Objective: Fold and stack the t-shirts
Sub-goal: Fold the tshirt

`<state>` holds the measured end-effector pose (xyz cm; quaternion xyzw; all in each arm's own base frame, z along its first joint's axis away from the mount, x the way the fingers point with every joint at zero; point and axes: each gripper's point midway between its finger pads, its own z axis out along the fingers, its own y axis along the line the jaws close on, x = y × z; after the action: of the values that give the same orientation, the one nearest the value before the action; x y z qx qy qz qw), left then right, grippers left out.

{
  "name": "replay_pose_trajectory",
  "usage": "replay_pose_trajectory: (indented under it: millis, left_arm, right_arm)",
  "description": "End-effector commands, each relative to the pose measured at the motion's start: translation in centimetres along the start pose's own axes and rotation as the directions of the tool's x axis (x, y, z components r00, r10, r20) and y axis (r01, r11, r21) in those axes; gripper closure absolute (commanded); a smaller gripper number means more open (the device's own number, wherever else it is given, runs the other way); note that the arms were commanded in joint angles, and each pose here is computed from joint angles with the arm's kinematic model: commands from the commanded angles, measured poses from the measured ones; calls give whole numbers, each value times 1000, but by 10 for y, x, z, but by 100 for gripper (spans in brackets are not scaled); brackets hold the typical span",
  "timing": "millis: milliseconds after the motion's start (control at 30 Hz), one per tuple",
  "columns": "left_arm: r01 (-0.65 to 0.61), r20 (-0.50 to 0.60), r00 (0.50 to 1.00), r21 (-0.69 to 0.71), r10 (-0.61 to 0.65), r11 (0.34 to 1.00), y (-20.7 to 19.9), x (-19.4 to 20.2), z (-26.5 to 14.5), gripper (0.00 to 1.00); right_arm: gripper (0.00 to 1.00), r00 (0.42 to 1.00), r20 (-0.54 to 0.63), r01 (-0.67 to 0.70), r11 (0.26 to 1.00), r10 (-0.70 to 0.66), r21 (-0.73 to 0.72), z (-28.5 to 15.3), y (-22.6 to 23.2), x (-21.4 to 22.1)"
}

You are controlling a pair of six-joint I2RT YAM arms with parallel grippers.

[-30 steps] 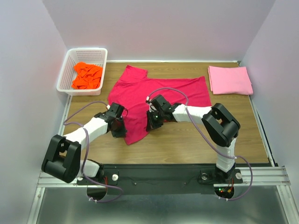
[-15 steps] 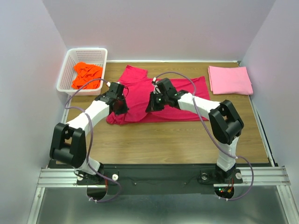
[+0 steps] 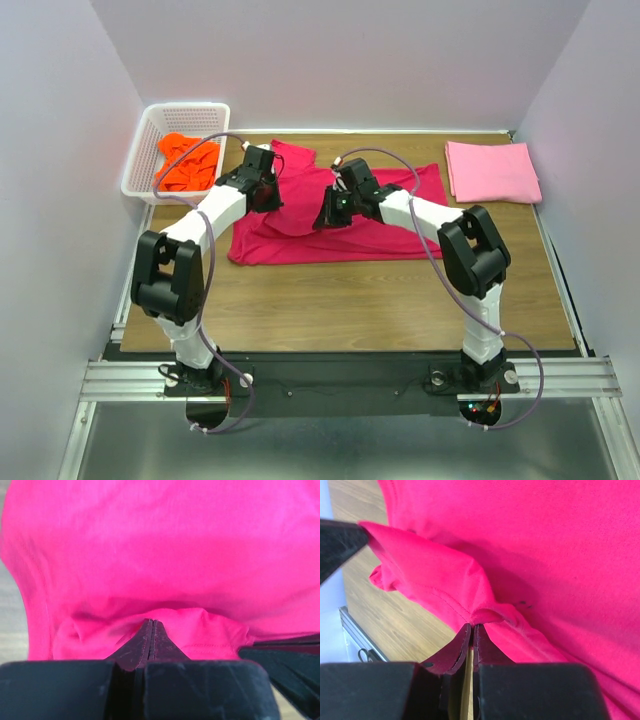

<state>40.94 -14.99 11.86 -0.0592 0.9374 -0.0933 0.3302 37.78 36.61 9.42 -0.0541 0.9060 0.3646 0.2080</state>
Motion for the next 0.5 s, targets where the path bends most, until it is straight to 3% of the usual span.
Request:
replay_pose_trajectory:
  millis: [0,333,467]
  left_arm:
    - [-64,67,996,-5,64,998,-3,-31,2,100]
    - [-95,71,993,5,94,996,-10,-41,19,100]
    - [-79,73,994,6,79,997,-11,-41,23,98]
  right_arm:
    - [96,999,34,-10,999,12,-37,1,10,-20]
    - [91,996,79,-50,999,48,19,6,-10,-35]
    - [78,991,105,-90,995,85,47,4,-18,-40]
